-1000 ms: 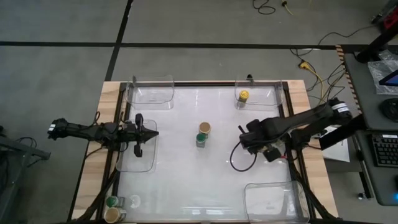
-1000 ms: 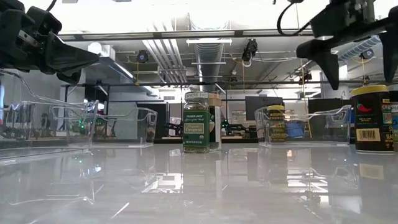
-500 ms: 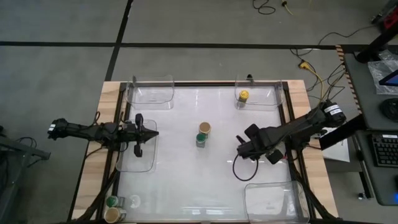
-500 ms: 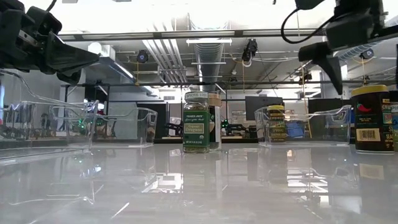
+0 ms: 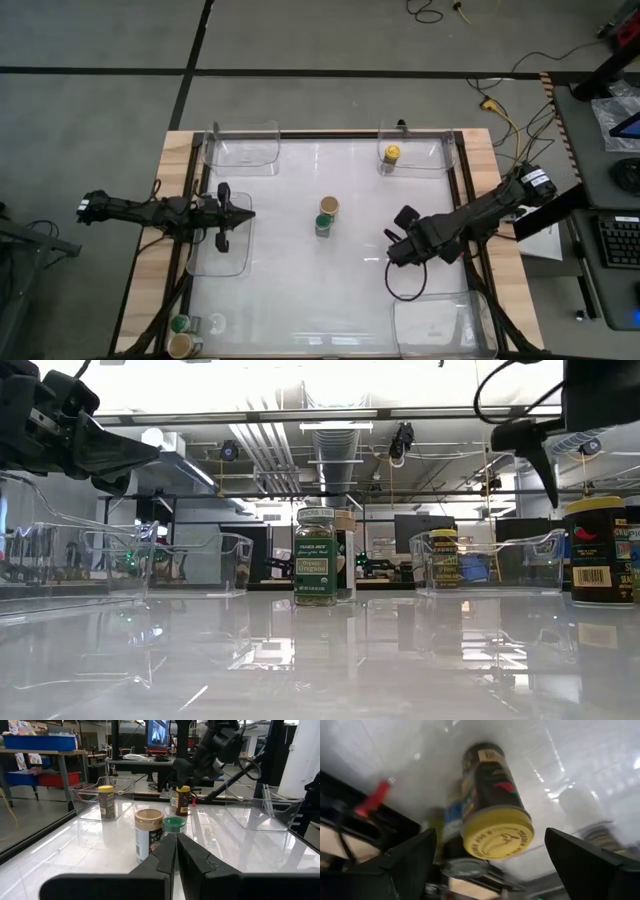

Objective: Sort spices by type
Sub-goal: Put the yellow seasoning bottle into the top right transparent bin

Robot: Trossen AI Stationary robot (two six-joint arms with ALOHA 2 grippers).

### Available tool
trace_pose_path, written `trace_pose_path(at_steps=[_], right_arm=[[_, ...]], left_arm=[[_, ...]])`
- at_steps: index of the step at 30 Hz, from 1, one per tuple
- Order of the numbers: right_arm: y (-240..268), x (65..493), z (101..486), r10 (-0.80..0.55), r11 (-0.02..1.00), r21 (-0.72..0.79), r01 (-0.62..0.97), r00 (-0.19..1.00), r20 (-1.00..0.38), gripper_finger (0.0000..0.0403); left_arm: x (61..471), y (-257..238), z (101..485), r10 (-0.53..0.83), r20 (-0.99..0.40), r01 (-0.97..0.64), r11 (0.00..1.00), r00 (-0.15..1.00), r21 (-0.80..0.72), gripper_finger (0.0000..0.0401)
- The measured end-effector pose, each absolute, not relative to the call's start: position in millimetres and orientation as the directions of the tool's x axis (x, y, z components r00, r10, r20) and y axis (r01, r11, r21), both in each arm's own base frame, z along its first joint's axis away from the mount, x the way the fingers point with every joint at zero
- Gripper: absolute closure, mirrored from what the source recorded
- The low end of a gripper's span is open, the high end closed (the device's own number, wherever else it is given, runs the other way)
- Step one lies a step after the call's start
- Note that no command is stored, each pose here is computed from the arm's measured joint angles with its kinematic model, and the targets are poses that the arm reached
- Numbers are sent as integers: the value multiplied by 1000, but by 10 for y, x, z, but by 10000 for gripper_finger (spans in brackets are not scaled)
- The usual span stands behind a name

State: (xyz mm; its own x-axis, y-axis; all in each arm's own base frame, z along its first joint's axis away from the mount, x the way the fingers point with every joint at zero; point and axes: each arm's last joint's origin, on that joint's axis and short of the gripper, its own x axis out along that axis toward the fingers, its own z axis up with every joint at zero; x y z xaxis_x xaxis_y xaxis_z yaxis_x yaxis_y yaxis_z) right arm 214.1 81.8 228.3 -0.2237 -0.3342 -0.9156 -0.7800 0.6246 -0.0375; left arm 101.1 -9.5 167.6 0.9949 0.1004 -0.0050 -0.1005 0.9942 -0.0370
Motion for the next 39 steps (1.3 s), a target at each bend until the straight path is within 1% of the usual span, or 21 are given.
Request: trace_pose_path(at_steps=[4, 11, 16, 20, 27, 30, 33, 39], right_arm=[[804, 2123, 2240, -355, 560, -12, -829, -227, -907, 39], [801, 2116, 2219, -354, 521, 12, -853, -229, -907, 39], [812, 2142, 2197, -341, 496, 7, -868, -202, -918, 39], [816, 2149, 2153, -341, 497, 16, -868, -212, -916, 40], [823, 2160, 2134, -331, 552, -9, -834, -209, -920, 40], [824, 2163, 2133, -330, 548, -10, -836, -205, -922, 42], [824, 2163, 2133, -330, 536, -3, -844, -206, -921, 58], [822, 2159, 2135, -331, 549, -7, -836, -209, -920, 114]], left_arm=[[1011, -95, 1676, 101, -5, -101, 994, 995, -37, 400], [1011, -95, 1676, 100, -5, -100, 994, 995, -37, 400], [1011, -95, 1676, 100, -5, -100, 994, 995, -37, 400], [1011, -95, 1676, 100, -5, -101, 994, 995, -37, 400], [1012, -95, 1674, 101, -6, -101, 994, 995, -37, 400], [1012, -95, 1674, 101, -7, -101, 994, 995, -37, 400], [1012, -95, 1674, 100, -7, -101, 994, 995, -36, 400], [1012, -95, 1674, 101, -7, -101, 994, 995, -36, 400]])
